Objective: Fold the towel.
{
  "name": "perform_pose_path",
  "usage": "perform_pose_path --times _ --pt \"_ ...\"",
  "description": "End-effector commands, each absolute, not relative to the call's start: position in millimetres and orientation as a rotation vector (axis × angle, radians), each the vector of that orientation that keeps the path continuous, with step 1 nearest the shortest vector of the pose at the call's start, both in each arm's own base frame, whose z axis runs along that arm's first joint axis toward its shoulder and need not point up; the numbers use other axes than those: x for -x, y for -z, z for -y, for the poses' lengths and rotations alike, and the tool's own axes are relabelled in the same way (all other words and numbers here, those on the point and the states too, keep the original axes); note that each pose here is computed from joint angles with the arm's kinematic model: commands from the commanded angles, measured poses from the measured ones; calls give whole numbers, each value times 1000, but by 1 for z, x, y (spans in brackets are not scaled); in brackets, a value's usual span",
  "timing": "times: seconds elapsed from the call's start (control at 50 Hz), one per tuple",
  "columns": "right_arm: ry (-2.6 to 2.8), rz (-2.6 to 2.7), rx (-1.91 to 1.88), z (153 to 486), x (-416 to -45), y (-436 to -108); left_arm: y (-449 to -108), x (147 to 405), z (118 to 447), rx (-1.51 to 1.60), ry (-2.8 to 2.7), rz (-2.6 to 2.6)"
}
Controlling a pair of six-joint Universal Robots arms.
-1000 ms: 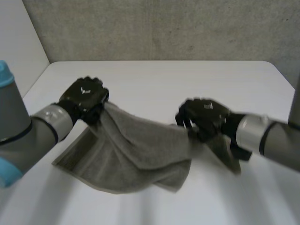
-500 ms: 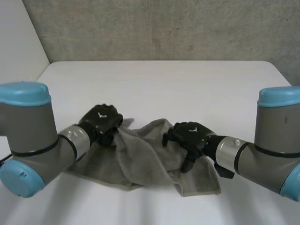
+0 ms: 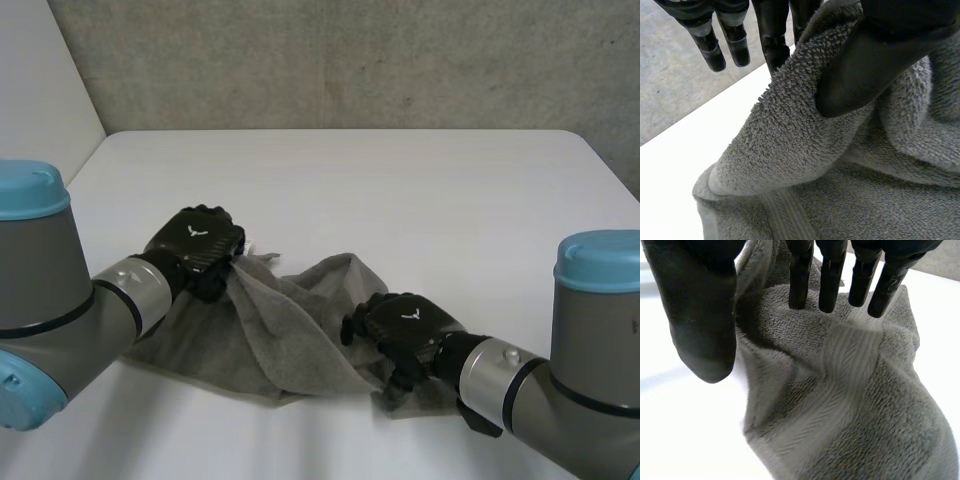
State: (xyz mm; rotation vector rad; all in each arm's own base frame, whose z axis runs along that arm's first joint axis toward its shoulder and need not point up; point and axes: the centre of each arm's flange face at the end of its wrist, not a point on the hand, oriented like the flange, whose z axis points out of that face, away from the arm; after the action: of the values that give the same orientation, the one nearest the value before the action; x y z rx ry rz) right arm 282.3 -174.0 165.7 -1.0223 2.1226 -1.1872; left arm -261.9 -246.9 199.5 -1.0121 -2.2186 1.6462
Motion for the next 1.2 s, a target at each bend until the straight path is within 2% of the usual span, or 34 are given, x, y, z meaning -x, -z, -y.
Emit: perform_pose_path --times 0.02,0.2,0.4,0.48,0.52,0.56,0.58,0.62,0.72,0.84,0.96,1.02,1.06,1.08,1.12,1.14,1.16,1.18,1.2 --pt "1170 -2129 977 158 -284 -170 -200 252 259 934 -1653 2257" --pt "1159 -2107 1005 139 -297 -167 -200 248 265 882 -1651 2270" --pt "1244 -2156 980 162 -308 -137 -203 245 267 810 -1638 2273" --pt "1285 -2148 955 170 -307 -139 -204 245 264 808 -1637 2270" --pt "1316 -2134 941 175 -305 -146 -207 244 262 806 -1644 2264" --pt "1421 -2081 900 184 -297 -177 -209 243 259 805 -1645 2262" --pt "1422 -2080 900 184 -297 -177 -209 241 254 807 -1636 2268" --pt "1491 -2013 887 188 -289 -205 -212 239 248 811 -1635 2265" --pt "1343 -2022 940 181 -279 -219 -219 234 230 819 -1647 2255" --pt "1296 -2002 1032 192 -274 -227 -219 233 230 822 -1651 2254" --pt "1391 -1999 1084 235 -284 -232 -212 240 247 835 -1643 2261" --pt "1430 -1976 1087 249 -289 -237 -209 249 265 842 -1651 2249" --pt "1518 -1921 1089 273 -300 -249 -217 257 288 830 -1720 2213" --pt "1518 -1921 1089 273 -300 -249 -217 257 288 830 -1721 2212" --pt "1595 -1875 1086 286 -304 -262 -243 268 311 816 -1847 2104" --pt "1729 -1786 1080 300 -309 -290 -243 268 312 815 -1847 2104" --pt "1892 -1693 1053 311 -310 -322 -265 274 320 808 -1936 2025" --pt "1893 -1692 1053 311 -310 -323 -265 274 320 807 -1936 2025" --pt "2055 -1577 999 317 -312 -354 -288 279 326 783 -2042 1936"
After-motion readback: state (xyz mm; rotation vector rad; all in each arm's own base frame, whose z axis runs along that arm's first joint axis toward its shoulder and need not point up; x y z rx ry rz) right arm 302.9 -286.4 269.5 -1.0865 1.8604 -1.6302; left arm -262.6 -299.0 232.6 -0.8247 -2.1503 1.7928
